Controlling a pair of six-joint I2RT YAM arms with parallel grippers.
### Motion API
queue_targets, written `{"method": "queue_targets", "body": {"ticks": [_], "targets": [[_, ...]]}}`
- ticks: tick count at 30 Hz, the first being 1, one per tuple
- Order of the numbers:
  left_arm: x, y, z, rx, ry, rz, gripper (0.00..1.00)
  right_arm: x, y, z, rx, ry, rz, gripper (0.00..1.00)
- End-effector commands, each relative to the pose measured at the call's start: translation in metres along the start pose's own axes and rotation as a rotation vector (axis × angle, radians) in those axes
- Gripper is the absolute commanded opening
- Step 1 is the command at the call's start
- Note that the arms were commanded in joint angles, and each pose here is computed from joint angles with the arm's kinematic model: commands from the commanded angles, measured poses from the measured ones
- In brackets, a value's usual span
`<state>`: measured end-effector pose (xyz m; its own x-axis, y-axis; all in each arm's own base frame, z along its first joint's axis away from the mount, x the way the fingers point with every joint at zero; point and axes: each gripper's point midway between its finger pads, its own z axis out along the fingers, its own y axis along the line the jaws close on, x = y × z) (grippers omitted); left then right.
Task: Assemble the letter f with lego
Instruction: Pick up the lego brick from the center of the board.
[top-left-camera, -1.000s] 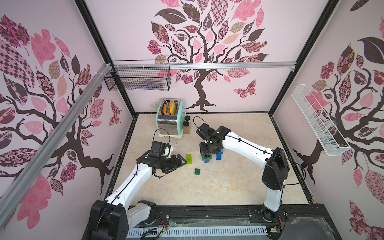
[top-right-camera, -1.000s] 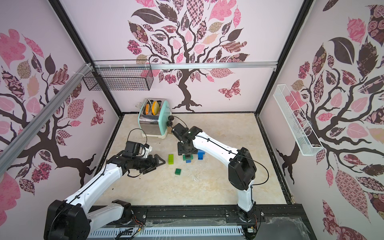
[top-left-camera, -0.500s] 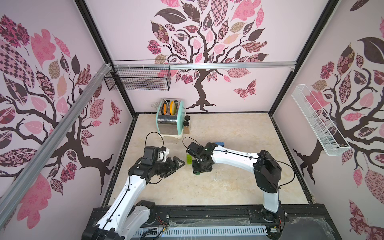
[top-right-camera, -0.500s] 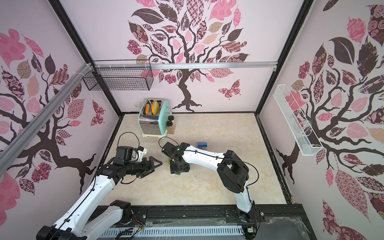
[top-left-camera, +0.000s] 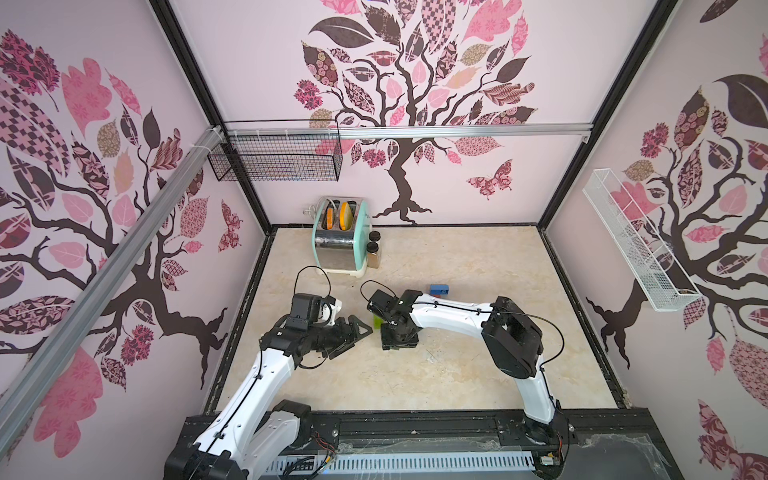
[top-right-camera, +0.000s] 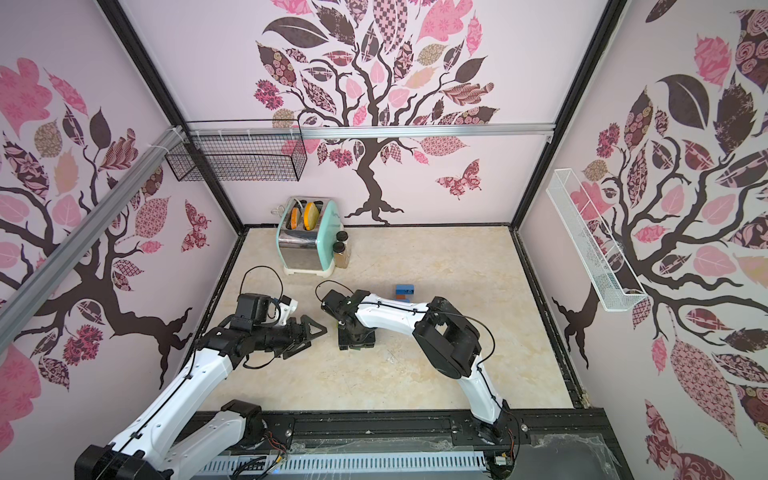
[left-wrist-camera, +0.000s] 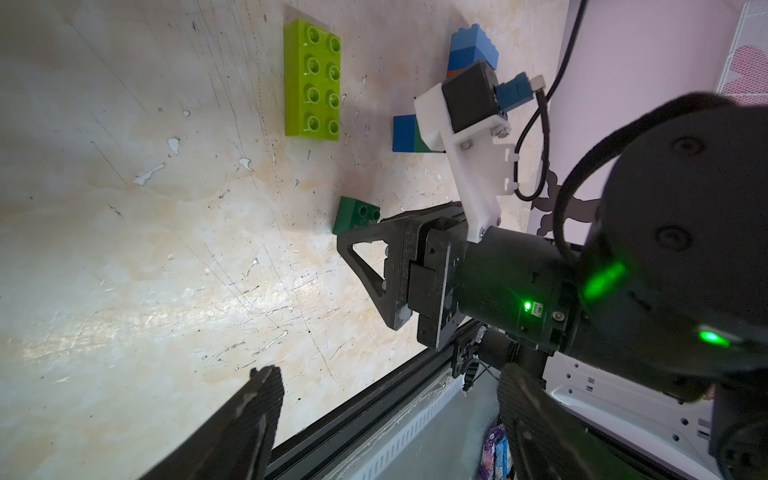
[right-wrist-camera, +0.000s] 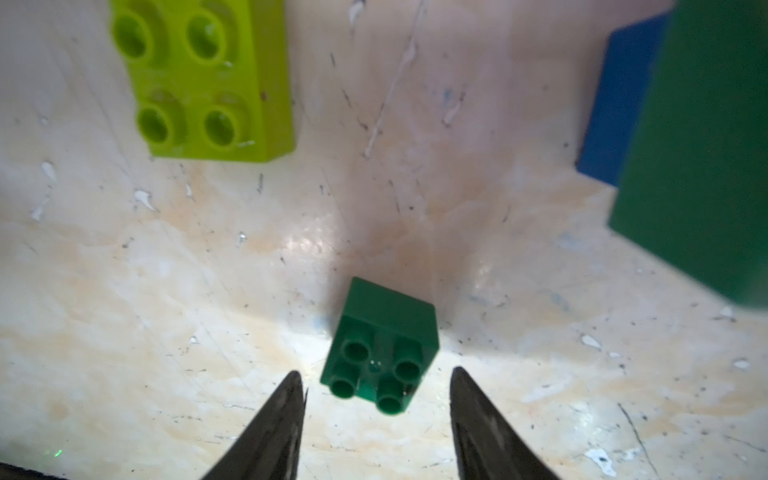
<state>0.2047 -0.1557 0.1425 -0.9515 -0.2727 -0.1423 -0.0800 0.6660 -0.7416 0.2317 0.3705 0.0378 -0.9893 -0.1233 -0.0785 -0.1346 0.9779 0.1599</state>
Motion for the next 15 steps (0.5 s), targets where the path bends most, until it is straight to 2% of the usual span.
{"method": "queue_targets", "body": {"ticks": [1,15], "targets": [[-0.0008,-0.0021,0.0001,0.0,0.0,0.021,0.85,-0.0094,0.0072,-0.0017,-0.008,-0.022,0.012,0.57],[-0.0014,-0.0005,0.0013,-0.011,0.003,0.019,0.85,-0.0129,0.0063,0.0033,0.025,-0.014,-0.001,0.48]]}}
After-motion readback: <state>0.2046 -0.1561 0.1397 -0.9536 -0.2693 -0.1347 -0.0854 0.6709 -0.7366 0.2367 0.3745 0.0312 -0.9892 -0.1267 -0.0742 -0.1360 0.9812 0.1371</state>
